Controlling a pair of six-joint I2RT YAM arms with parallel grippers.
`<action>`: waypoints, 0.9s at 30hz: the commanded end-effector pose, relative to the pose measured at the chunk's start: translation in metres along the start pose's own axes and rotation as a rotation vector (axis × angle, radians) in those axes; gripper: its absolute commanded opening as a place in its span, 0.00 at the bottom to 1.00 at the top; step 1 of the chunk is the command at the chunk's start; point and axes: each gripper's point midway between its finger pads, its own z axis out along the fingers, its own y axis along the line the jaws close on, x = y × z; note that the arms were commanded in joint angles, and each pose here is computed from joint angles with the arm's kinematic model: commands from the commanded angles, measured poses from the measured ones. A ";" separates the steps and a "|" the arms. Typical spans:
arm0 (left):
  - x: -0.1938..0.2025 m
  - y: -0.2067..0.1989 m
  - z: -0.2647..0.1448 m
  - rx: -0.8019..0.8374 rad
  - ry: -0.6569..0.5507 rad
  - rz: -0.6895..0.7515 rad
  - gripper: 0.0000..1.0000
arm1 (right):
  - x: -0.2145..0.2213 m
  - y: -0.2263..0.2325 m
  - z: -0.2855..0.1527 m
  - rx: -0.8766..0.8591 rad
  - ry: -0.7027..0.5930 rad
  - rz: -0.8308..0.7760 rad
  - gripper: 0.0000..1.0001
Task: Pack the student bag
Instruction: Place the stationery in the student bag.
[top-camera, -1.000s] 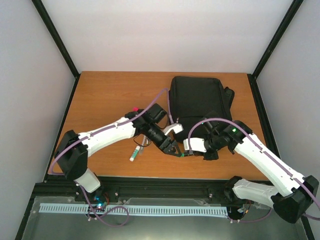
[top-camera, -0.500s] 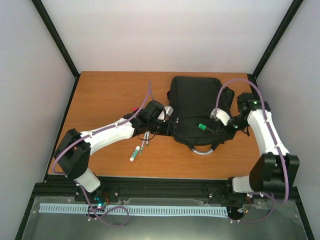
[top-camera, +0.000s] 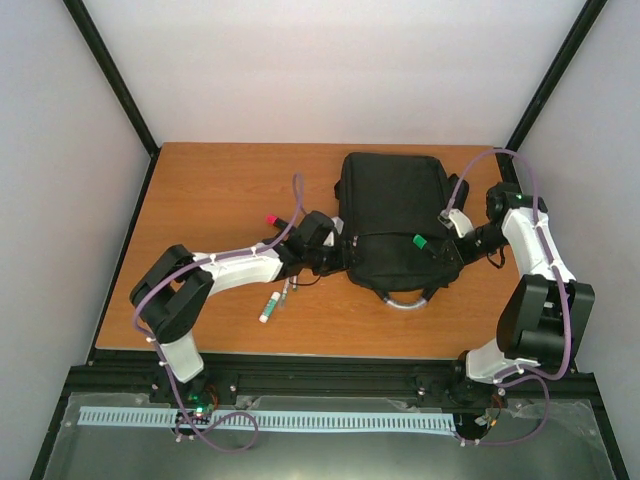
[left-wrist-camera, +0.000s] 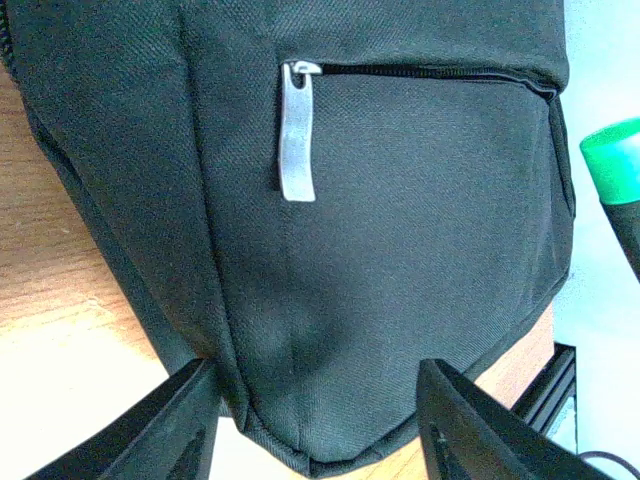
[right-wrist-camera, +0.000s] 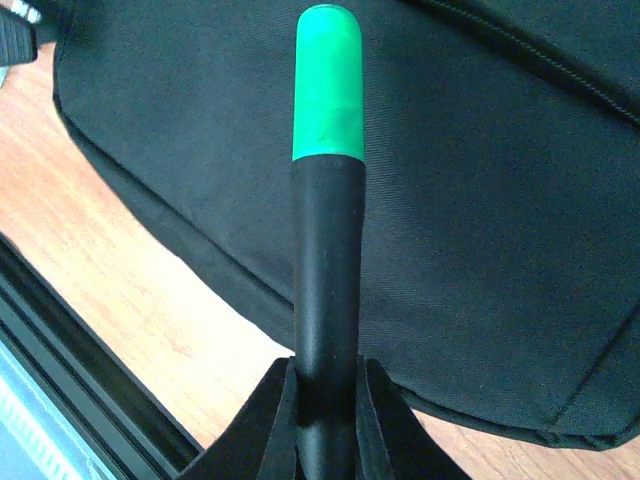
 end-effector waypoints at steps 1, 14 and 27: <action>-0.010 -0.019 0.007 0.086 -0.023 -0.017 0.53 | 0.001 -0.010 0.004 0.028 0.009 0.130 0.03; -0.004 -0.031 0.025 0.110 0.000 0.013 0.10 | 0.006 -0.033 0.032 0.012 0.076 0.290 0.03; 0.000 -0.037 0.018 0.094 -0.014 0.076 0.01 | -0.061 -0.031 0.039 -0.222 -0.133 0.404 0.03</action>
